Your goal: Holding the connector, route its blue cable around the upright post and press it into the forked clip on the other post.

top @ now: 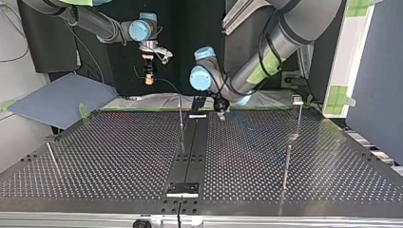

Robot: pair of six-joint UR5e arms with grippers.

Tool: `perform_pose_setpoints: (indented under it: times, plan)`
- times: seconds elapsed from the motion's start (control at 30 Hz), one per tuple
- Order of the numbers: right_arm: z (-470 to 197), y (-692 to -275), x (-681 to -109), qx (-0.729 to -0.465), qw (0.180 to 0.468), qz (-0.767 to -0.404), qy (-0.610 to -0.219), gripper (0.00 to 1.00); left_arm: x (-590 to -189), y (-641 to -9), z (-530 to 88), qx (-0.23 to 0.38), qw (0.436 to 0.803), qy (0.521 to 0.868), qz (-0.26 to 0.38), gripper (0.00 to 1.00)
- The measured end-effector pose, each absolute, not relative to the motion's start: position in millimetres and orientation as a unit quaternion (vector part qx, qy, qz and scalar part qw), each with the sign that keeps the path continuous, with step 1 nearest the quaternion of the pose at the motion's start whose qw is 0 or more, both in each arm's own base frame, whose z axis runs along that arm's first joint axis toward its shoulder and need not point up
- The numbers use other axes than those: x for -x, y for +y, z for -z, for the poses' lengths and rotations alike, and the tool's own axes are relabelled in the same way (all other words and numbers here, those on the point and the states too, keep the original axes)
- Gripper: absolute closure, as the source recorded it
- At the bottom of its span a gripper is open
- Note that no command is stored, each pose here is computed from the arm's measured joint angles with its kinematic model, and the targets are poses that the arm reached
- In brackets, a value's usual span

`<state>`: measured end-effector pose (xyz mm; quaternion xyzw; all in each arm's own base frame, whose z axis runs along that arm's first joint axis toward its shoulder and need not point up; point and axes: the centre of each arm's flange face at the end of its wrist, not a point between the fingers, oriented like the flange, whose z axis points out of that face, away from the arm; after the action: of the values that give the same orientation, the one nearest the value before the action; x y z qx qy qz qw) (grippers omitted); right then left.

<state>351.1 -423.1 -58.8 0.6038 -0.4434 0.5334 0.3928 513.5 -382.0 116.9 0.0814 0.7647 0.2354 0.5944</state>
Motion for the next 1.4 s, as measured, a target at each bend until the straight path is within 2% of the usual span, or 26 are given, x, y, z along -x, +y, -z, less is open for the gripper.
perform_pose_setpoints:
  times: [0.4,0.9,1.1,1.4]
  plan:
    - [57.0,-428.5,-354.4,-0.608,0.391,-0.535,-0.437,1.00,-495.9,-408.0,-62.2,-0.097,0.596,0.770,-0.206,0.00]
    - [55.9,-425.5,-368.1,-0.635,0.363,-0.557,-0.394,1.00,-485.4,-423.3,-1.5,-0.096,0.602,0.780,-0.145,0.00]
    - [55.1,-425.9,-371.4,-0.640,0.353,-0.567,-0.380,1.00,-486.1,-428.0,3.4,-0.077,0.613,0.778,-0.115,0.00]
    - [54.4,-428.0,-370.7,-0.639,0.353,-0.570,-0.378,1.00,-488.4,-434.1,2.3,-0.052,0.629,0.772,-0.078,0.00]
